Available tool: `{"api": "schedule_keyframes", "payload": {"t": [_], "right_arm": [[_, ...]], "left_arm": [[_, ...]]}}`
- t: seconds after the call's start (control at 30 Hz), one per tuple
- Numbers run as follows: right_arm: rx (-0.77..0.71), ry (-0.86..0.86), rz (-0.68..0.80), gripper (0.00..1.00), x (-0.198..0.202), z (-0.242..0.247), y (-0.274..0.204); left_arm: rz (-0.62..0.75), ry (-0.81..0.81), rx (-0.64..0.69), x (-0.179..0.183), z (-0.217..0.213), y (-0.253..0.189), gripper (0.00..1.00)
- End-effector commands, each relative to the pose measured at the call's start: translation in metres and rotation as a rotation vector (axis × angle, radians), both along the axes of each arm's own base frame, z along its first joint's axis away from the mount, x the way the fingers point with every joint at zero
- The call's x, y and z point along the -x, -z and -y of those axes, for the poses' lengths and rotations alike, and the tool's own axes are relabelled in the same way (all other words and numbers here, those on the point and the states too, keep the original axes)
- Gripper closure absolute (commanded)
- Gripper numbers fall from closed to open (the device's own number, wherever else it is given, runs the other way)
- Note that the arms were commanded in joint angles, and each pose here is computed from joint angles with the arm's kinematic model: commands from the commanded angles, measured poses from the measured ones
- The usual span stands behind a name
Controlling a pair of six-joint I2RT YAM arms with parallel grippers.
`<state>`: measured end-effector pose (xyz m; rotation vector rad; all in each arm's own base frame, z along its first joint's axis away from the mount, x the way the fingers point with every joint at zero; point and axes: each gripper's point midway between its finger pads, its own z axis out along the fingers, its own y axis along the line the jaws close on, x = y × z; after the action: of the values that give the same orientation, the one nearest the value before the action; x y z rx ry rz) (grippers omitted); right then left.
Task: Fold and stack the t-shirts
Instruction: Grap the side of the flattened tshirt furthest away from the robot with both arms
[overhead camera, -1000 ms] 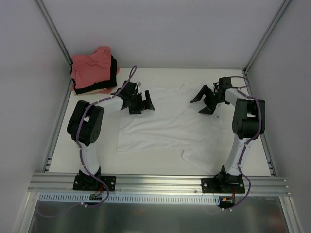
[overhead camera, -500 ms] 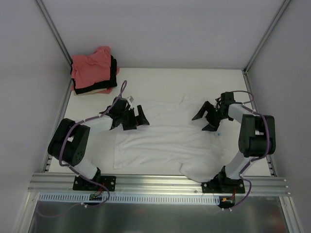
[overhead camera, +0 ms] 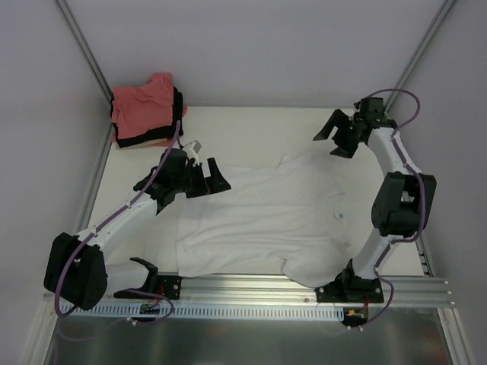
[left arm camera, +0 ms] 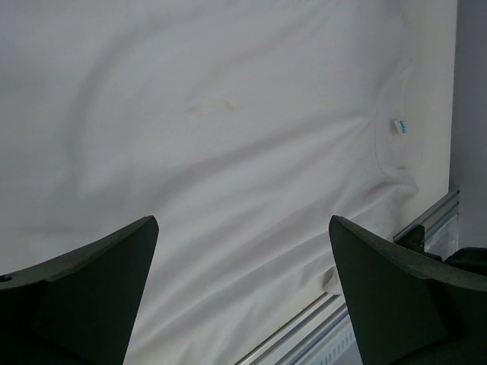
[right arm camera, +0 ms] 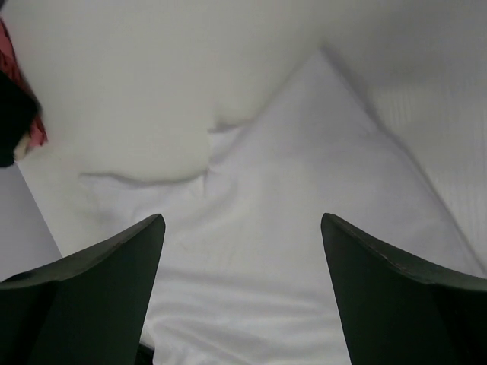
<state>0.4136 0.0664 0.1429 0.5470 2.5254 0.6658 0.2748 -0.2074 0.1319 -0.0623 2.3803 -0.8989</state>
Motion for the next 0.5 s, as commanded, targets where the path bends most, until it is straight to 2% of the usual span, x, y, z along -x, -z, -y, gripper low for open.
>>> {"api": "schedule_keyframes", "payload": {"t": [0.0,0.07,0.2,0.47], "right_arm": [[-0.044,0.0,-0.048,0.12,-0.041,-0.001,0.012],[-0.084,0.003,-0.11,0.12,-0.056,-0.006,0.04],[-0.1,0.016,-0.132,0.13,-0.077,-0.003,0.066],[-0.14,0.049,-0.164,0.13,-0.082,0.004,0.101]], "left_arm": [[0.014,0.025,-0.012,0.007,0.0,-0.014,0.01],[0.019,0.039,-0.012,0.012,0.001,-0.016,0.01],[0.015,0.053,-0.03,0.024,-0.004,-0.017,0.01],[0.05,0.054,-0.038,0.035,-0.011,-0.026,0.01]]}}
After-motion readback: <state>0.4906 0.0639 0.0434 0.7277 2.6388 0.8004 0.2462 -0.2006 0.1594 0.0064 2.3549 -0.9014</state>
